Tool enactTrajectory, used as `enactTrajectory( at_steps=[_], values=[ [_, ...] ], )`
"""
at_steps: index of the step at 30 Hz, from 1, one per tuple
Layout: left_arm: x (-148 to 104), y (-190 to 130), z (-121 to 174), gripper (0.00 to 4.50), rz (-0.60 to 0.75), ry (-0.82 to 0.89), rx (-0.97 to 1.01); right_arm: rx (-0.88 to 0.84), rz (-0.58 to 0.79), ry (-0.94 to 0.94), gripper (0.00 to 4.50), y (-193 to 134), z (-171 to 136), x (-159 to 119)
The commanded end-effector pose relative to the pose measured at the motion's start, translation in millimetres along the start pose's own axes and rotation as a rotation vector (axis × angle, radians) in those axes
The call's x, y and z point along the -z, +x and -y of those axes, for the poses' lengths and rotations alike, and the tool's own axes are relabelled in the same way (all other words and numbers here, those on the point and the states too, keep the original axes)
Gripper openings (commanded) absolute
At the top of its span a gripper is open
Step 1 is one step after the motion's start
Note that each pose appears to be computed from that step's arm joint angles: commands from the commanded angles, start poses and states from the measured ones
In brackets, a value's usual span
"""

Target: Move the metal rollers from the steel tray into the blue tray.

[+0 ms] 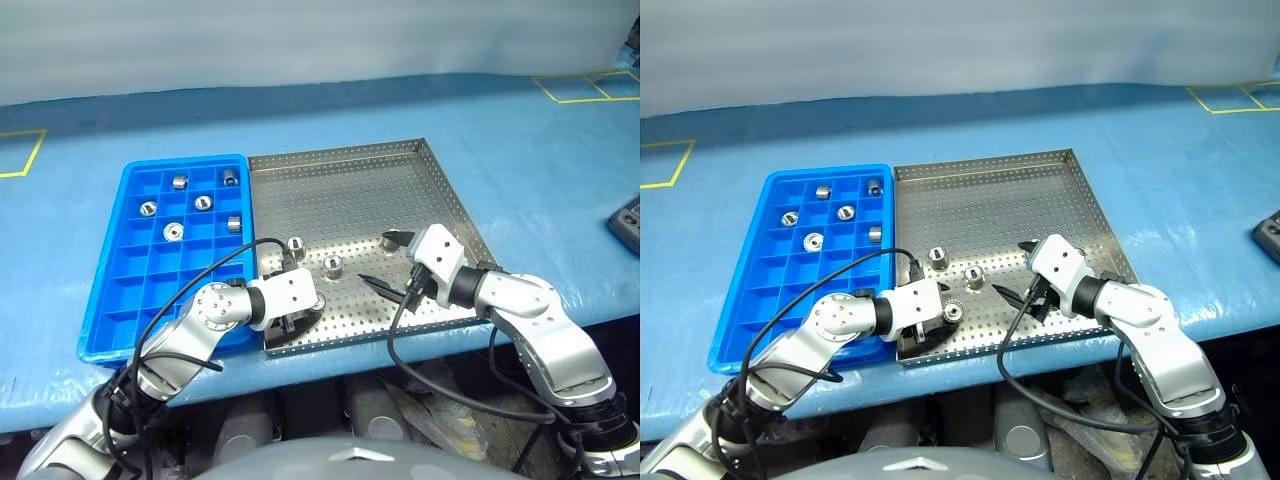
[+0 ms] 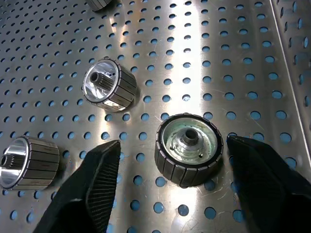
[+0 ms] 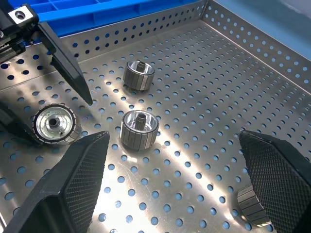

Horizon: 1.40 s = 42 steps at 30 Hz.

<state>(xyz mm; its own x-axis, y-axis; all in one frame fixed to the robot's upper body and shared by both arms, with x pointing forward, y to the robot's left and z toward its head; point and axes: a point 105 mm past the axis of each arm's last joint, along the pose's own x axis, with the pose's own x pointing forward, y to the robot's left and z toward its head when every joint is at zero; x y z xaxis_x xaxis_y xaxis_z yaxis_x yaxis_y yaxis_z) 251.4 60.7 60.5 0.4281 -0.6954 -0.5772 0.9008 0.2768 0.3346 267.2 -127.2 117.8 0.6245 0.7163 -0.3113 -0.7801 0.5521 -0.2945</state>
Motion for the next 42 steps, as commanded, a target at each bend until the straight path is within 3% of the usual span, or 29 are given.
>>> enactTrajectory(
  at_steps=[1, 4, 8, 25, 33, 42],
  values=[
    [-0.7, -0.2, -3.0, 3.28, -0.007, 0.010, -0.019, 0.008, 0.054, -0.045, 4.50, 0.3, -0.1, -15.3],
    [-1.6, 0.7, -2.2, 3.11, -0.003, 0.009, -0.017, 0.008, 0.060, -0.046, 4.50, 1.2, -0.2, -16.7],
    [-1.3, 1.3, -2.1, 2.07, -0.003, 0.011, -0.019, 0.009, 0.062, -0.047, 4.50, 1.4, -0.2, -17.2],
    [-4.9, -7.9, -12.7, 2.07, 0.038, -0.019, -0.079, -0.001, 0.073, -0.047, 4.50, 6.1, -2.5, -19.3],
    [-34.3, -38.9, -38.2, 2.07, 0.256, -0.176, -0.232, -0.013, 0.084, -0.041, 4.50, 7.8, -4.0, -20.7],
    [14.1, -117.0, -66.5, 2.07, 0.033, -0.217, -0.572, -0.174, 0.107, -0.052, 4.50, 25.9, -18.7, -25.7]
  ],
)
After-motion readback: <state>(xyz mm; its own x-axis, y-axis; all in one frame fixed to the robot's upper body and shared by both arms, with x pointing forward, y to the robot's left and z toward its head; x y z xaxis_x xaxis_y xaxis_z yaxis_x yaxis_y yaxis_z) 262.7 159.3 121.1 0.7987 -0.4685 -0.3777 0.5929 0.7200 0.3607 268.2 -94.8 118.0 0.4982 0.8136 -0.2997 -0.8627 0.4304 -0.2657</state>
